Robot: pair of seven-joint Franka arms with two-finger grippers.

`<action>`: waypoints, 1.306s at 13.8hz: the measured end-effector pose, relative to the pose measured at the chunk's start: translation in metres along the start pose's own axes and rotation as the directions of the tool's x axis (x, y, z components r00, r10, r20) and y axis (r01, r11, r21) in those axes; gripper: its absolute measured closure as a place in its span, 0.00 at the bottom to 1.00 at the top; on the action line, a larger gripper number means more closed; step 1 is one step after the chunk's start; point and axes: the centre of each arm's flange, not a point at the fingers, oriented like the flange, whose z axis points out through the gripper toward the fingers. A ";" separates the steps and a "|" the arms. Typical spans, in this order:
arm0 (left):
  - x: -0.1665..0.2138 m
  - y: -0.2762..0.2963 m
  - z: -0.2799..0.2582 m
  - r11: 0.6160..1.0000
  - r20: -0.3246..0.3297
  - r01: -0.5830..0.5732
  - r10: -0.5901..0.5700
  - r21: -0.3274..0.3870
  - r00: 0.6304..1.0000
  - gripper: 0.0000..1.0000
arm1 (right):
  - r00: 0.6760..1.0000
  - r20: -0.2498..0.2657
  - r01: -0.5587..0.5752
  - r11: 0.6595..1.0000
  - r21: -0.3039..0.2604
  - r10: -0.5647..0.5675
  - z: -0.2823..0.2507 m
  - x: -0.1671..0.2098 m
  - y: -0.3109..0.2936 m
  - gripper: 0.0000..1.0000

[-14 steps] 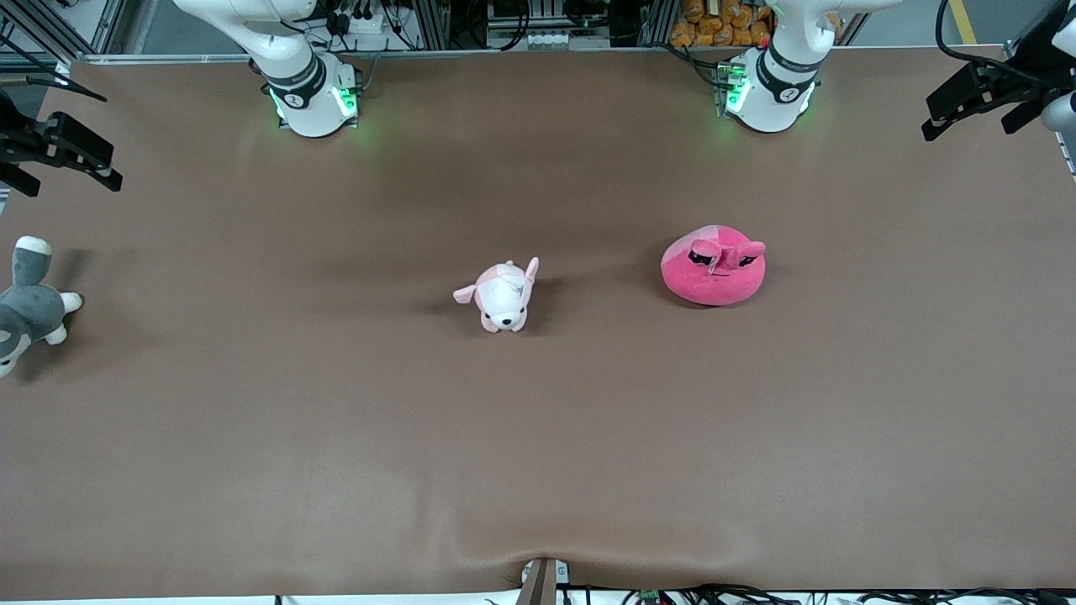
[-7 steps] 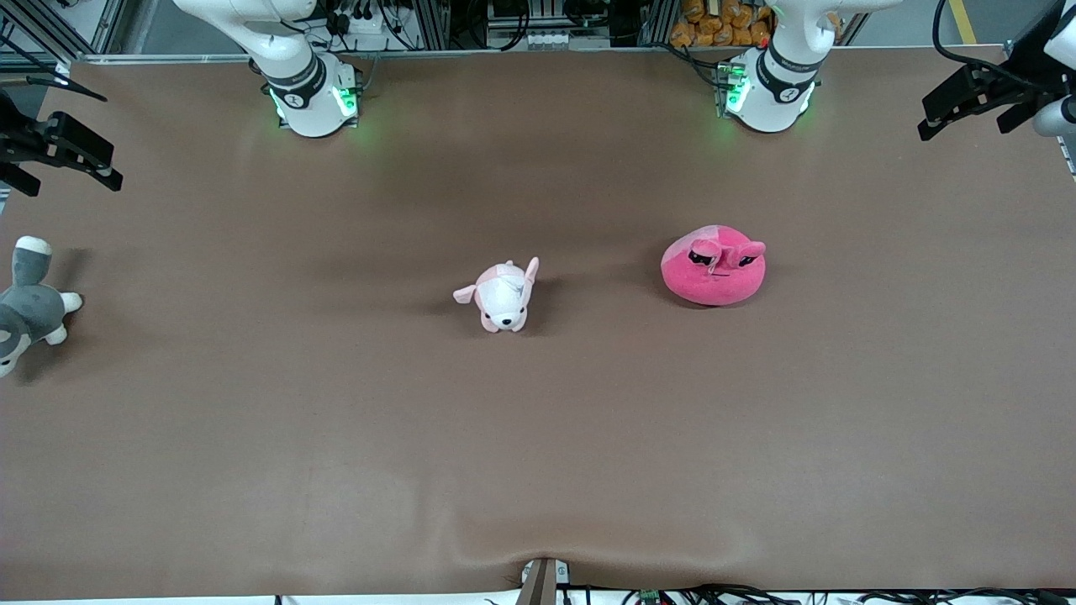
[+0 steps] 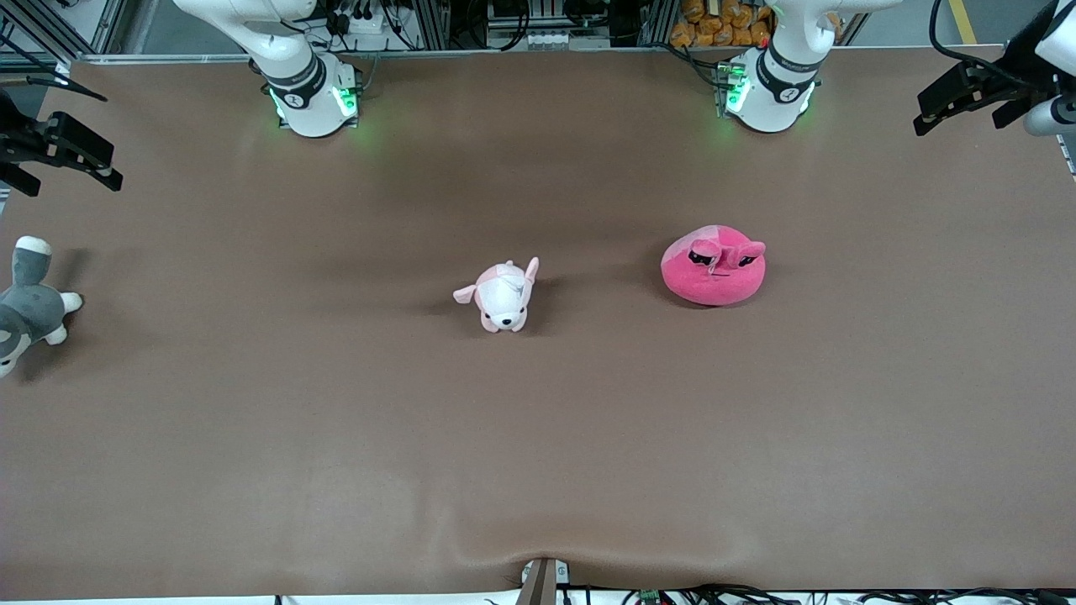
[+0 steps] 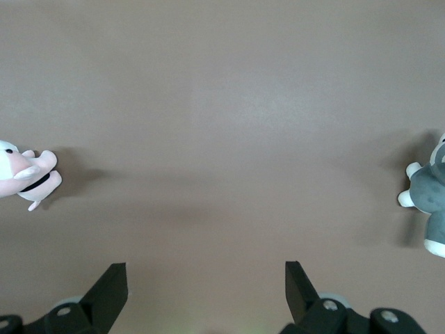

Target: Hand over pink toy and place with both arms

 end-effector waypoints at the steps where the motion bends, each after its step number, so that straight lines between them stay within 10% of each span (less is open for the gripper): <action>1: 0.000 0.000 0.000 1.000 0.001 -0.001 0.001 0.000 1.000 0.00 | 1.000 0.000 0.000 1.000 0.000 0.000 0.000 0.000 0.000 0.00; 18: 0.007 0.003 0.015 0.993 0.038 0.116 -0.117 0.011 0.992 0.00 | 1.000 0.004 0.004 1.000 0.000 -0.004 0.000 0.000 0.001 0.00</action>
